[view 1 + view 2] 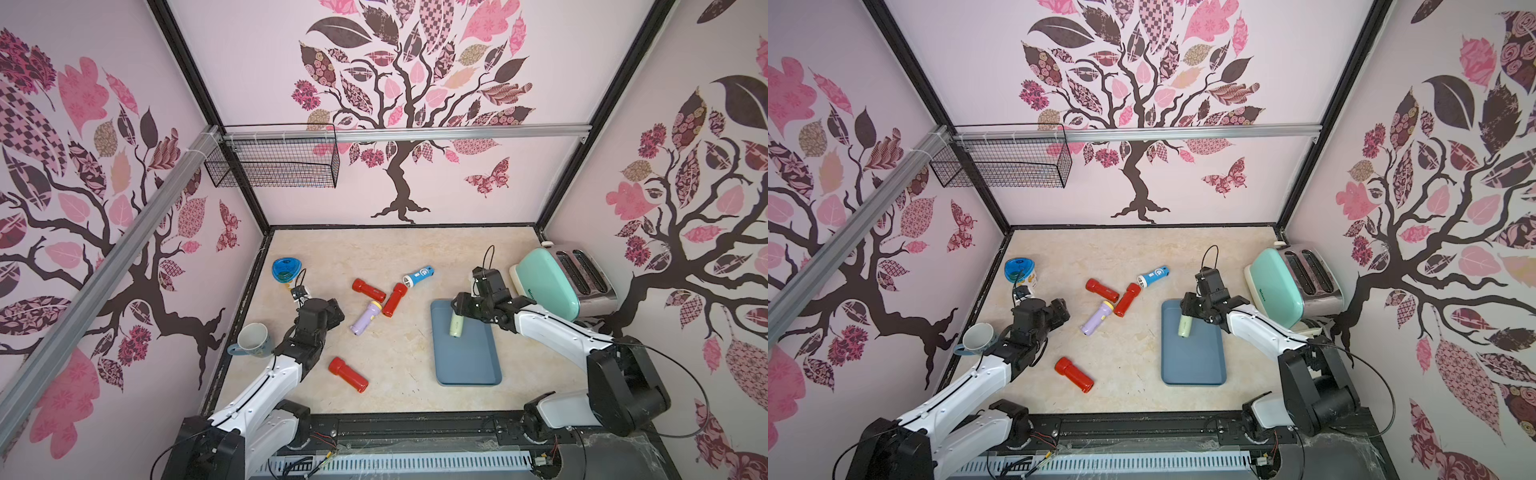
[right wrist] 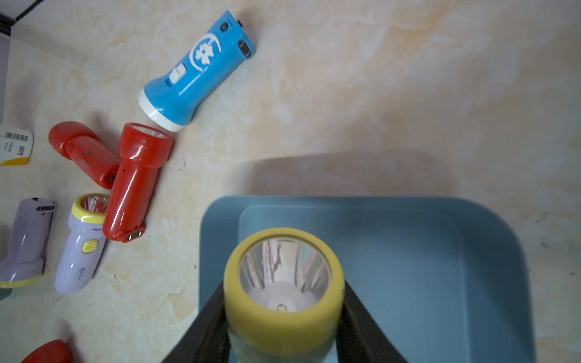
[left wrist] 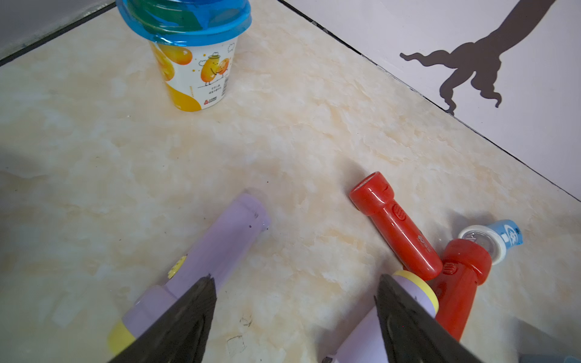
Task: Put the flashlights into the storage boxes
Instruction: Place the flashlight at the storage box.
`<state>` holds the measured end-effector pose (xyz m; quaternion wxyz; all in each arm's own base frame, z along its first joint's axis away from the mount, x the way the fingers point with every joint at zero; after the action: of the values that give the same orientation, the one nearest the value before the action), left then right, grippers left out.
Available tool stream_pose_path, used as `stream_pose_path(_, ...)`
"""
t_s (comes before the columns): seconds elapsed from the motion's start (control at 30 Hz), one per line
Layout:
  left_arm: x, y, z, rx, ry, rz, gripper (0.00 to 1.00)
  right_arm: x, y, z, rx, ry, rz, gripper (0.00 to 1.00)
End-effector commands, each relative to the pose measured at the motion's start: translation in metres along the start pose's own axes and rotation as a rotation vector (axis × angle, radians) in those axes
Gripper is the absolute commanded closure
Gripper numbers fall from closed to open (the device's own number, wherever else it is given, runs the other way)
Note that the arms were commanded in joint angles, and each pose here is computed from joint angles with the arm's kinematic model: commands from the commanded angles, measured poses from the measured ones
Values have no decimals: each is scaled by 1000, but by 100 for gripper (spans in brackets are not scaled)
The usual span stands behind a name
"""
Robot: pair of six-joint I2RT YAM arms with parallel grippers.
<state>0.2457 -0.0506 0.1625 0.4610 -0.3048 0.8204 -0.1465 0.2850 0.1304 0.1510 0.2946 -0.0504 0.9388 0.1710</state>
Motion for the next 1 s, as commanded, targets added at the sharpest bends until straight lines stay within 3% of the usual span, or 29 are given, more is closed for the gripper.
stream_pose_path(0.0,8,-2,2,80,33,37,17,-3,15,5,-97,-9,-3,58)
stream_pose_path(0.23,24,-19,7,206,150,109,18,12,19,16,-147,20,2,58)
stream_pose_path(0.4,35,-50,5,215,240,184,19,20,24,21,-161,35,-20,57)
stream_pose_path(0.5,48,-62,7,239,305,156,19,24,24,23,-156,47,-45,52)
stream_pose_path(0.6,59,-74,12,256,346,186,19,25,24,24,-156,52,-63,40)
stream_pose_path(0.7,65,-87,20,261,394,236,19,25,23,23,-136,57,-84,35)
stream_pose_path(0.97,66,-120,35,294,496,334,23,27,6,11,14,22,-39,36)
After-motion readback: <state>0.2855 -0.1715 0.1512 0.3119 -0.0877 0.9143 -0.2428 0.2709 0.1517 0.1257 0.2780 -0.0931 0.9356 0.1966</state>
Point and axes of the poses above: each gripper's point midway between its finger pads, its own z axis out along the fingers, its own y axis along the line the jaws close on, x = y × z, the point moved 8 cm from there along -z, back along the fingers, and after that the axes turned 13 degrees about -z, right-handed, at the moved point
